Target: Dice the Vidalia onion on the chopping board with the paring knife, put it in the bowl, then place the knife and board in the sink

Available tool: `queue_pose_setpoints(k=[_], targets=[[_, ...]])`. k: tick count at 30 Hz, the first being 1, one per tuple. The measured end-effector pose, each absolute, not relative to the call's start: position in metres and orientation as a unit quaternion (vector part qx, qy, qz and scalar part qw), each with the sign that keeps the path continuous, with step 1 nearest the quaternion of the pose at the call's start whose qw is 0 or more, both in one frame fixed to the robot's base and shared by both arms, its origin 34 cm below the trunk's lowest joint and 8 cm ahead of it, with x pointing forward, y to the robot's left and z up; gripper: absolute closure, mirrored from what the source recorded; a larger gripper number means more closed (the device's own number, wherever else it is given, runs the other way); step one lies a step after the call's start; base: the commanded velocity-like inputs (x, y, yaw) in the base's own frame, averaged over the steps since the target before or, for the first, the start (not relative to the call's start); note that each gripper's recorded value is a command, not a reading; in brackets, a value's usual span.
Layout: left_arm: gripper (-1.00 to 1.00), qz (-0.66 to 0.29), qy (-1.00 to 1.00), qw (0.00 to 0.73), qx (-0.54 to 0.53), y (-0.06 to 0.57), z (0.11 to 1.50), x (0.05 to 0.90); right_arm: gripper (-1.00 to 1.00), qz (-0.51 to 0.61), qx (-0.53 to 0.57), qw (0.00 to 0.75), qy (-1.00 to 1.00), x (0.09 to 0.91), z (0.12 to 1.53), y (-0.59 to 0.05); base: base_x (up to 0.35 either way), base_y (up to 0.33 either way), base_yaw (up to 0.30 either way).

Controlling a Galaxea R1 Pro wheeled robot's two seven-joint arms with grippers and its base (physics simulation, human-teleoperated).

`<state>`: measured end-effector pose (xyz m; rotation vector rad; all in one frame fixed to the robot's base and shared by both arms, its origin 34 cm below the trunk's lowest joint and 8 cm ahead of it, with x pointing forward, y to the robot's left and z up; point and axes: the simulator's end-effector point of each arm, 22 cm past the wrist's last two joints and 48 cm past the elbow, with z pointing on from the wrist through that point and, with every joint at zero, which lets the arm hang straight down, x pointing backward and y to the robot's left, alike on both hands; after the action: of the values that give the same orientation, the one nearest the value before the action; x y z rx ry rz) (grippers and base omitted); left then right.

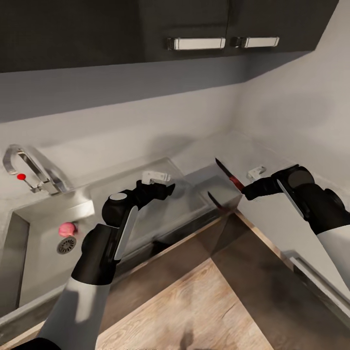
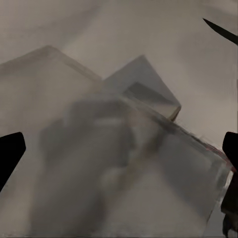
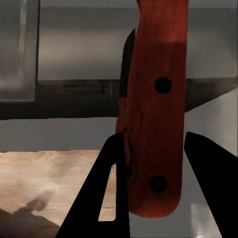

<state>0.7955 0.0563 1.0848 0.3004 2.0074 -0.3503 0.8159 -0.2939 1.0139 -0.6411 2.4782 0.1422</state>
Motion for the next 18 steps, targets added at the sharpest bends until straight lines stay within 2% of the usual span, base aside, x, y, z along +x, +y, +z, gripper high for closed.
queue_pose_setpoints(k=[8, 18], targets=[[-1.00, -0.146, 0.835, 0.515, 0.126, 0.056, 1.085, 0.795, 1.00, 0.053, -0.240, 0.285, 0.927, 0.816, 1.014, -0.294, 0.000, 0.000, 0.235], [-1.00, -0.149, 0.833, 0.513, 0.147, 0.039, 1.084, 0.790, 1.00, 0.054, -0.238, 0.285, 0.927, 0.817, 1.013, -0.295, 0.000, 0.000, 0.155]])
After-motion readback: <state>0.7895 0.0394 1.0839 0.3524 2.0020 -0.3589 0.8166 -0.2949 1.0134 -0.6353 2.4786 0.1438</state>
